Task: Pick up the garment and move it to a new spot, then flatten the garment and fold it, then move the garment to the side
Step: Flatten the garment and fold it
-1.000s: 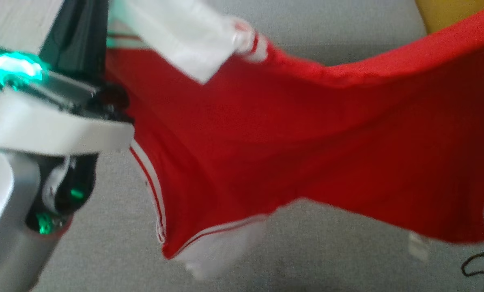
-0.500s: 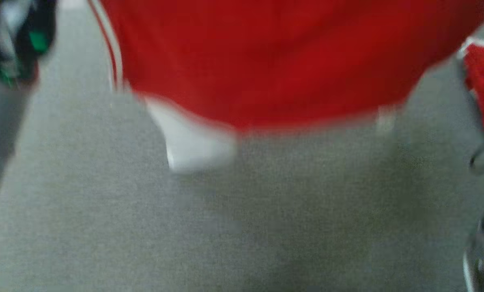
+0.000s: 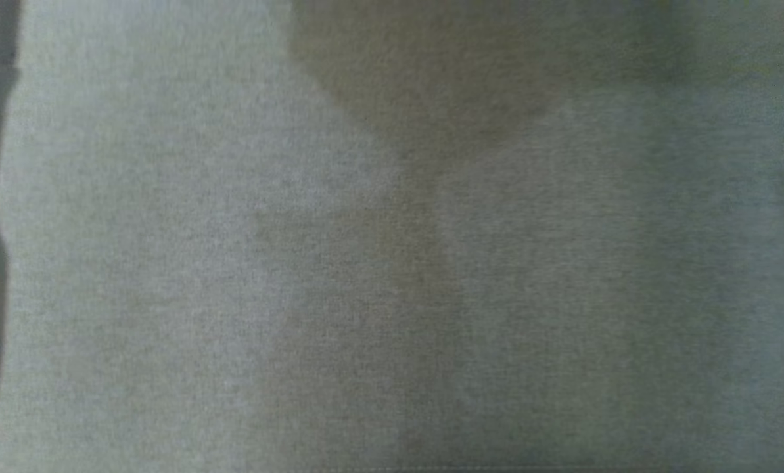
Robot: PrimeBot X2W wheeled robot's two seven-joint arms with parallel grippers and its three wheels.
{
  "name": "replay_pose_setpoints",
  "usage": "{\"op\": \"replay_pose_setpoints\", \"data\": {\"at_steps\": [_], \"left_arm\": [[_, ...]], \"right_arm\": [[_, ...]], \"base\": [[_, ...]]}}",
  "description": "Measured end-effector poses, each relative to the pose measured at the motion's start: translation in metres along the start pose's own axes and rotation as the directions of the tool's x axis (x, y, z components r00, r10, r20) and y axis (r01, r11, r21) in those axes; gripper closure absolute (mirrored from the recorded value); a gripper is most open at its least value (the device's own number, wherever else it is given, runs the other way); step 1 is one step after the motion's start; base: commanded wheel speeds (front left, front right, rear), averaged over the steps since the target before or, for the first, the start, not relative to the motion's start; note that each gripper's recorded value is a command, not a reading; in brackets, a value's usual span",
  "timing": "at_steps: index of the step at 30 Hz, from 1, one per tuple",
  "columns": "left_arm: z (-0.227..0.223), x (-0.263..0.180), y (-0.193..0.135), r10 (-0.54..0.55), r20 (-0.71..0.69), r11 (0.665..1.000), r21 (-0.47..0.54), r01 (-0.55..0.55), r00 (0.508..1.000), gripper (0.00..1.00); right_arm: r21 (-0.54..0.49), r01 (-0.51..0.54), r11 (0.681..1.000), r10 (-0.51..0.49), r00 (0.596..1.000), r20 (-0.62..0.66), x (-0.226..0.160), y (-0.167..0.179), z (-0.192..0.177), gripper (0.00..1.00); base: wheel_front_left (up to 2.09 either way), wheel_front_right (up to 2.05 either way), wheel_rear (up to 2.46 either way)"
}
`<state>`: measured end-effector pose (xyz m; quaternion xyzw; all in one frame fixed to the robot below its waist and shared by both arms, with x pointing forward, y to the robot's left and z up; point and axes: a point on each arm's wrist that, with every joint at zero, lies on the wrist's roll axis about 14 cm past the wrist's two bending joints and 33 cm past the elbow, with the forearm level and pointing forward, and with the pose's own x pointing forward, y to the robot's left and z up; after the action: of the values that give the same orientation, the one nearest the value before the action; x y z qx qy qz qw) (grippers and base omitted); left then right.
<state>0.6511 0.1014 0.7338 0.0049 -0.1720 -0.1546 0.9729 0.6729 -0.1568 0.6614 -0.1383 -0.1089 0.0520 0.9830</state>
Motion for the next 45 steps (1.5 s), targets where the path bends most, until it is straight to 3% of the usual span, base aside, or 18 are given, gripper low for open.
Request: {"op": "replay_pose_setpoints", "data": {"at_steps": [7,12,15,20,25,36,45], "left_arm": [[-0.106,-0.011,0.000,-0.012,-0.125,0.994,-0.106,-0.001,0.992,1.00],[-0.183,-0.046,0.004,0.000,-0.235,0.983,-0.178,-0.043,0.972,1.00],[-0.204,-0.068,0.008,0.020,-0.261,0.973,-0.217,-0.079,0.965,1.00],[-0.192,-0.091,0.014,0.050,-0.213,0.957,-0.270,-0.108,0.976,1.00],[-0.190,-0.141,-0.003,0.064,-0.238,0.936,-0.323,-0.141,0.969,1.00],[-0.150,-0.259,-0.043,0.089,-0.308,0.929,-0.317,-0.190,0.947,1.00],[-0.109,-0.350,-0.061,0.138,-0.394,0.917,-0.296,-0.267,0.909,1.00]], "right_arm": [[0.046,-0.096,0.994,0.102,0.985,-0.138,0.007,0.056,-0.104,1.00],[0.110,-0.138,0.984,0.160,0.961,-0.225,-0.014,0.088,-0.174,1.00],[0.162,-0.131,0.978,0.169,0.952,-0.254,-0.034,0.096,-0.194,1.00],[0.219,-0.074,0.973,0.127,0.963,-0.237,-0.052,0.084,-0.192,1.00],[0.280,-0.007,0.960,0.073,0.972,-0.224,-0.082,0.070,-0.185,1.00],[0.346,0.004,0.938,0.079,0.972,-0.223,-0.183,0.075,-0.148,1.00],[0.384,0.055,0.922,0.083,0.940,-0.332,-0.298,0.069,-0.124,1.00]], "base": [[0.00,0.00,0.00],[0.00,0.00,0.00],[0.00,0.00,0.00],[0.00,0.00,0.00],[0.00,0.00,0.00],[0.00,0.00,0.00],[0.00,0.00,0.00]]}}
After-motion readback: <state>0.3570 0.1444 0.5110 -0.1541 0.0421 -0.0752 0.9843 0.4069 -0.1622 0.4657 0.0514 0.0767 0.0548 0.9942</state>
